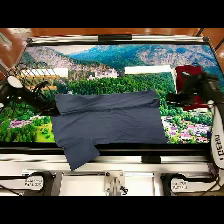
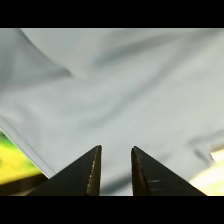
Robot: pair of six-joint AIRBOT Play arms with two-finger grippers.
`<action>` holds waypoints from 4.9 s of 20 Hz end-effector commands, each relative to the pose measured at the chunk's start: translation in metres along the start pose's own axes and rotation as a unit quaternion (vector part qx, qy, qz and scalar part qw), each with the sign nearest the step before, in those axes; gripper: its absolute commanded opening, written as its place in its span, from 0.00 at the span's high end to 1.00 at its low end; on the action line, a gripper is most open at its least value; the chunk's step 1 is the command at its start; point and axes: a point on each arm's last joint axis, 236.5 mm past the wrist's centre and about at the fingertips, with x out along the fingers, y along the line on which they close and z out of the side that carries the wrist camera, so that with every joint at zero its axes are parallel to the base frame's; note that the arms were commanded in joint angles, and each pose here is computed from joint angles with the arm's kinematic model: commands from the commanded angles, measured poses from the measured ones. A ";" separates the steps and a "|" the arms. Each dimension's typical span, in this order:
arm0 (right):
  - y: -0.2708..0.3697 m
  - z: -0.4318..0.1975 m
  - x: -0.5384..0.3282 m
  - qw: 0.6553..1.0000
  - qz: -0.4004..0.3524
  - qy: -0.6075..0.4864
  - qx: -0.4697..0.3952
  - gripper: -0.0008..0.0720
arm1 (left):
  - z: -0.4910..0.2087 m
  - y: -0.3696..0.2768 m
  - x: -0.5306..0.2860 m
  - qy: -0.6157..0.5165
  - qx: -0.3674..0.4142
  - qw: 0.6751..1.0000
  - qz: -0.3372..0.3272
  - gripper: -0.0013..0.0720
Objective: Fold the shirts.
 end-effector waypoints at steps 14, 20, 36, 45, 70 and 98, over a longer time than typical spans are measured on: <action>-0.039 -0.029 -0.058 0.999 0.032 0.001 0.035 0.35 | -0.155 -0.005 0.057 0.008 -0.166 0.976 -0.142 0.19; -0.039 -0.026 -0.058 0.999 0.031 -0.006 0.036 0.35 | -0.148 0.006 0.077 -0.026 -0.185 0.974 -0.126 0.26; 0.005 -0.149 0.007 0.962 0.188 0.180 0.082 0.17 | -0.153 -0.011 0.091 -0.008 -0.119 0.986 -0.113 0.94; 0.010 -0.193 0.037 0.954 0.171 0.228 0.091 0.17 | -0.139 -0.015 0.082 -0.031 -0.106 0.987 -0.119 0.94; 0.056 -0.054 0.009 0.991 0.128 -0.008 -0.031 0.90 | 0.014 -0.026 -0.059 -0.225 0.012 0.972 -0.071 0.94; 0.055 0.079 0.029 0.988 0.126 -0.076 0.045 0.06 | 0.107 0.002 -0.048 -0.198 -0.039 0.972 -0.121 0.08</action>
